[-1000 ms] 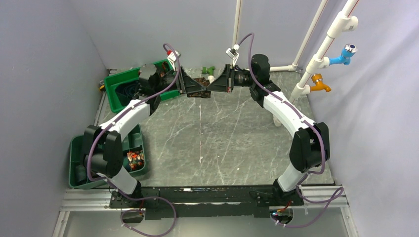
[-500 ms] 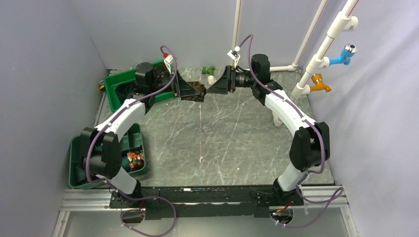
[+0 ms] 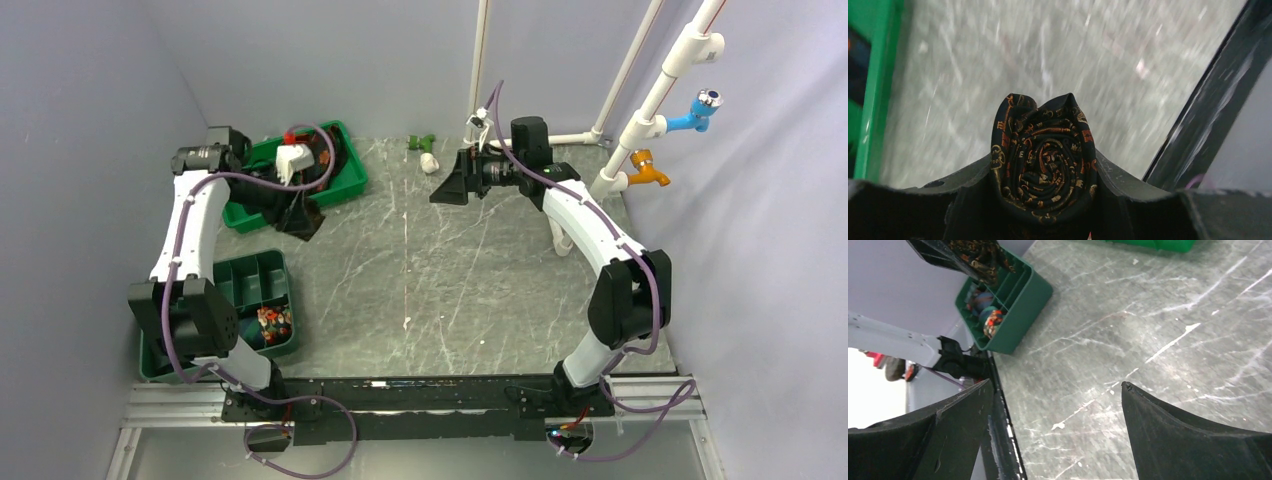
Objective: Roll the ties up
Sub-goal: Place the tie in the storage box.
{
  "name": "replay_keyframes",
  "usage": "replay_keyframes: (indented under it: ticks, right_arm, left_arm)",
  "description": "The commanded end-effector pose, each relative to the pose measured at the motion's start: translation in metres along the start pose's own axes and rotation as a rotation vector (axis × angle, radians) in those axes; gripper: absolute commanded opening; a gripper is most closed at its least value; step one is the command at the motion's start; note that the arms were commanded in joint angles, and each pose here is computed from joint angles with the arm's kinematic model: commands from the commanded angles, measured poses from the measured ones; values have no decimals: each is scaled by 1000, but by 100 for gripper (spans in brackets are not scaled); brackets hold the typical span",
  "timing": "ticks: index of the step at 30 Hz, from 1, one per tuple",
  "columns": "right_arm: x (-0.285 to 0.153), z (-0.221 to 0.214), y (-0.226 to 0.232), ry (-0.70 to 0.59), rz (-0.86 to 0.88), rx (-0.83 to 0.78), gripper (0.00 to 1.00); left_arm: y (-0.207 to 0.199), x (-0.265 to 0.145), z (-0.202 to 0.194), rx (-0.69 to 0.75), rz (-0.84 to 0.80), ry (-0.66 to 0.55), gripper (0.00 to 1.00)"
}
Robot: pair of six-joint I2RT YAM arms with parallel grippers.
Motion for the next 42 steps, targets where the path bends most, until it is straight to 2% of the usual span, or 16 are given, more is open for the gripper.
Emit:
replay_keyframes:
  ticks: [1,5,14,26,42]
  right_arm:
    - [-11,8,8,-17,-53,-130,100]
    - [-11,1,3,-4,-74,-130,100]
    - [-11,-3,-1,2,-90,-114,100]
    - [-9,-5,-7,28,-95,-100,100]
    - [-12,-13,-5,74,-94,-100,100]
  left_arm:
    - [-10,-45,-68,258,-39,391,0]
    - [-8,-57,-94,342,-33,533,0]
    - [3,-46,-137,296,-33,656,0]
    - [22,-22,-166,187,-29,686,0]
    - [49,7,-199,227,44,689,0]
Point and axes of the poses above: each gripper's point midway between its finger pads, its own x axis out along the fingers, its own y axis along the line the jaws close on, z = x × y, the point moved 4 cm from there along -x, back along the fingers, and after that the axes turned 5 degrees about x, right-handed, at the moved point
